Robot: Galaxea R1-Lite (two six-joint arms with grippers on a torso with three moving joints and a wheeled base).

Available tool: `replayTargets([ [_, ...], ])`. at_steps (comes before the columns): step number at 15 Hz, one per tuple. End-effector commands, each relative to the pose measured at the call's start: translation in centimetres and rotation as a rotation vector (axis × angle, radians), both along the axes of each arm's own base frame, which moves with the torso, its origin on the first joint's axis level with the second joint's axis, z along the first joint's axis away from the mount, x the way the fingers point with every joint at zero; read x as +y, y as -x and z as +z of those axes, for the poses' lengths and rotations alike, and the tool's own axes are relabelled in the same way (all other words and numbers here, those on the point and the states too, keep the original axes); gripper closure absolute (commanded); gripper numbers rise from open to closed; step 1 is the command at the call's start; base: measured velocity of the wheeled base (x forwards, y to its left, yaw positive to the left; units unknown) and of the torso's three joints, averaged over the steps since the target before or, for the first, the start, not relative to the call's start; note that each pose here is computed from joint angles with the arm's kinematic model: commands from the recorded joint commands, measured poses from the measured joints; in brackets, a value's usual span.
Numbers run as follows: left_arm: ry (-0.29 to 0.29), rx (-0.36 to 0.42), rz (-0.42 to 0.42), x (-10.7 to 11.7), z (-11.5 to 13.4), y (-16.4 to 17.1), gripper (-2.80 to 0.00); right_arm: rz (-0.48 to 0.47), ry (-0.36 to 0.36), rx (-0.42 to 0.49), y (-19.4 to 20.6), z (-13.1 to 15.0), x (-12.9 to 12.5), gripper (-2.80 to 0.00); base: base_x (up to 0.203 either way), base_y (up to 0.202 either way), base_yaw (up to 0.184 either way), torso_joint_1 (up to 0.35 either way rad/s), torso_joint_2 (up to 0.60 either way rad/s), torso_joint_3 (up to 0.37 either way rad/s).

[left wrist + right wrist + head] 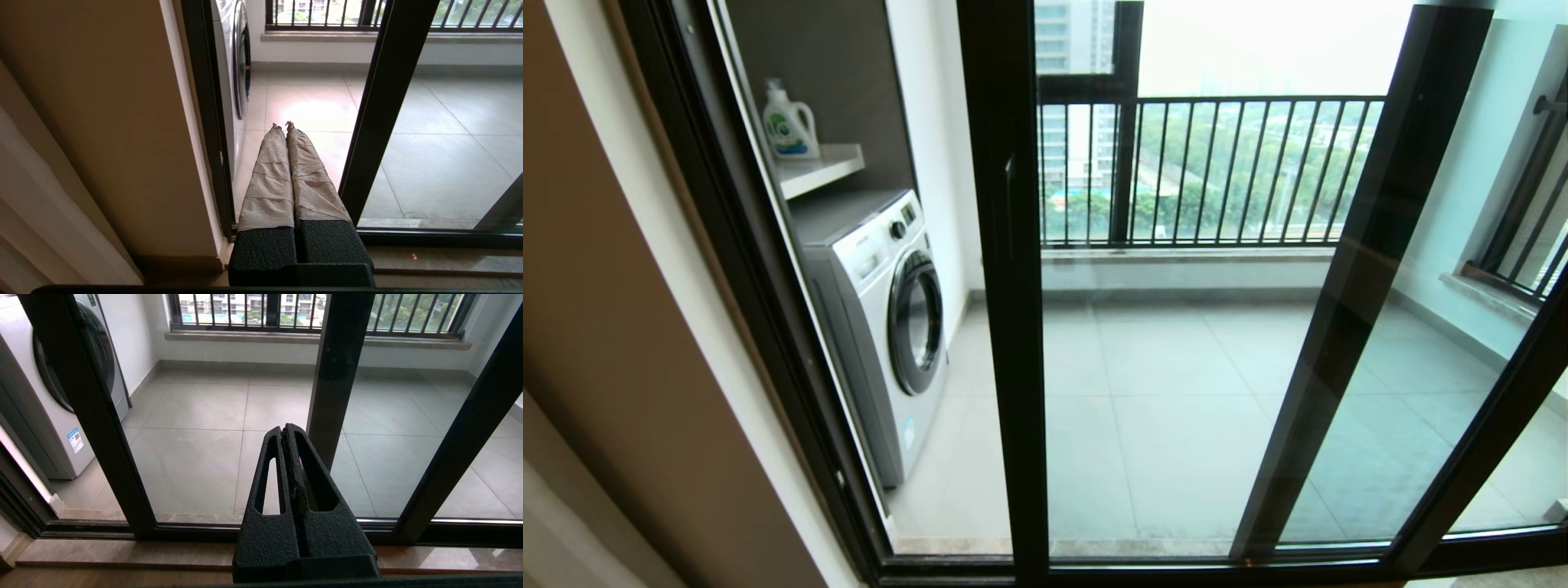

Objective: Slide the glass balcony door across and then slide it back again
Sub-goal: Close the slid door

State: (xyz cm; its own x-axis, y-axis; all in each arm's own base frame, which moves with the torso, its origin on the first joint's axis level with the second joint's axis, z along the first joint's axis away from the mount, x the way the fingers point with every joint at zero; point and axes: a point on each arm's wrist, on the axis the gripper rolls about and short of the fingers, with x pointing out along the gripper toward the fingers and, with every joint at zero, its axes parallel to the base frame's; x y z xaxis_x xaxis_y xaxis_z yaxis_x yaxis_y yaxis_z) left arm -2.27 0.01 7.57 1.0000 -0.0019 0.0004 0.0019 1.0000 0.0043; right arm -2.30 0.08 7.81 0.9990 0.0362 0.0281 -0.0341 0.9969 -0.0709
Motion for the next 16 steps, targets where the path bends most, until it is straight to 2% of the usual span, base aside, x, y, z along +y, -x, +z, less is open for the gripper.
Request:
replayTargets([
  [1,-0.03,-0.002,-0.004,0.0,0.0,0.0,0.0,0.001,0.001,0.014,-0.1,-0.3,0.0,0.0,0.0,0.0,0.0,0.0,0.0,0.0],
  [3,-0.035,-0.004,0.001,0.0,0.0,0.0,0.0,0.001,0.001,0.014,-0.1,-0.3,0.0,0.0,0.0,0.0,0.0,0.0,0.0,0.0],
  [5,-0.082,-0.068,-0.026,-0.1,1.8,0.5,0.0,0.001,0.001,0.014,-0.1,-0.3,0.0,0.0,0.0,0.0,0.0,0.0,0.0,0.0],
  [6,-0.11,-0.103,-0.075,-0.2,3.2,1.1,0.0,0.001,0.001,0.014,-0.1,-0.3,0.0,0.0,0.0,0.0,0.0,0.0,0.0,0.0],
  [8,-0.13,-0.134,-0.155,-0.4,6.4,2.4,0.0,0.001,0.001,0.014,-0.1,-0.3,0.0,0.0,0.0,0.0,0.0,0.0,0.0,0.0],
  [10,-0.134,-0.115,-0.193,-0.4,10.8,2.5,0.0,0.001,0.001,0.014,-0.1,-0.3,0.0,0.0,0.0,0.0,0.0,0.0,0.0,0.0],
  [13,-0.135,-0.076,-0.221,-0.5,17.1,0.3,0.0,0.001,0.001,0.014,-0.1,-0.3,0.0,0.0,0.0,0.0,0.0,0.0,0.0,0.0],
  [15,-0.111,-0.038,-0.229,-0.5,19.6,-3.0,0.0,0.001,0.001,0.014,-0.1,-0.3,0.0,0.0,0.0,0.0,0.0,0.0,0.0,0.0],
  [16,-0.098,-0.062,-0.231,-0.5,21.0,-5.1,0.0,0.001,0.001,0.014,-0.1,-0.3,0.0,0.0,0.0,0.0,0.0,0.0,0.0,0.0],
])
